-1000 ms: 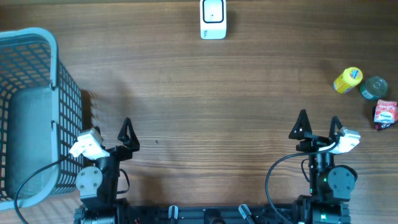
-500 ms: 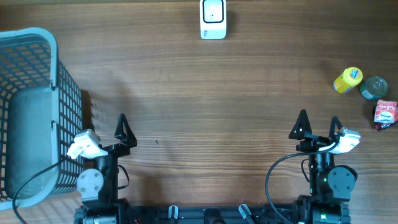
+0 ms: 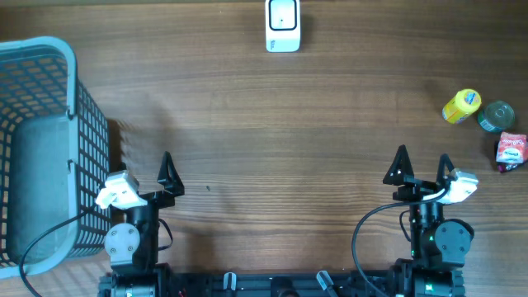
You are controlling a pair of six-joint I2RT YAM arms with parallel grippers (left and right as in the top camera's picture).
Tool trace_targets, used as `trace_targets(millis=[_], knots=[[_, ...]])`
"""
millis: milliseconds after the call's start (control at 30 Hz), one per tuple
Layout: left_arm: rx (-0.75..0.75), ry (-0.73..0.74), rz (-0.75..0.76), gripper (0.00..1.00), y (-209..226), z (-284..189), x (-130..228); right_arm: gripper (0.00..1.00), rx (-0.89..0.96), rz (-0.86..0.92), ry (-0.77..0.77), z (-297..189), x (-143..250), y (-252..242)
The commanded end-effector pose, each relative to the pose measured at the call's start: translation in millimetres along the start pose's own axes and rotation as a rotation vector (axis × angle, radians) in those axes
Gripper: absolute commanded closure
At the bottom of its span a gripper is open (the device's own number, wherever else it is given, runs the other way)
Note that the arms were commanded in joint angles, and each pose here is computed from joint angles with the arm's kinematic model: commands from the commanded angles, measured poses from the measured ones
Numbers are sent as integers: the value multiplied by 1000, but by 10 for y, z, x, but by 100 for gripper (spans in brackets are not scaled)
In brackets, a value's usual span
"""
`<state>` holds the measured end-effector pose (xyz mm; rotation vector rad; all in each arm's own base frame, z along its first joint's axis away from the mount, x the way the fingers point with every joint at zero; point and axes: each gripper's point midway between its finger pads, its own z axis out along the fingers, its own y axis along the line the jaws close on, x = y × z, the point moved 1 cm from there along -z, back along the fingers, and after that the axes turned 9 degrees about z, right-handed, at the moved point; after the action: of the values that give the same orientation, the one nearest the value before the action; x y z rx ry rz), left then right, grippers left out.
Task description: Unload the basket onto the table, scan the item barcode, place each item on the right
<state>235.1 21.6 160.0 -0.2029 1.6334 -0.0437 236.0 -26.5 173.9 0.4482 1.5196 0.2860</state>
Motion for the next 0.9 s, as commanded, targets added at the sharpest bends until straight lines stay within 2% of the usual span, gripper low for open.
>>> trace_targets(millis=[0,867], knots=[[-10,-7,22,0,21,2,10,0,18,5,-10,1,-15,-32],[-10,-7,22,0,21,2,10,0,-32,5,6,-8,10,59]])
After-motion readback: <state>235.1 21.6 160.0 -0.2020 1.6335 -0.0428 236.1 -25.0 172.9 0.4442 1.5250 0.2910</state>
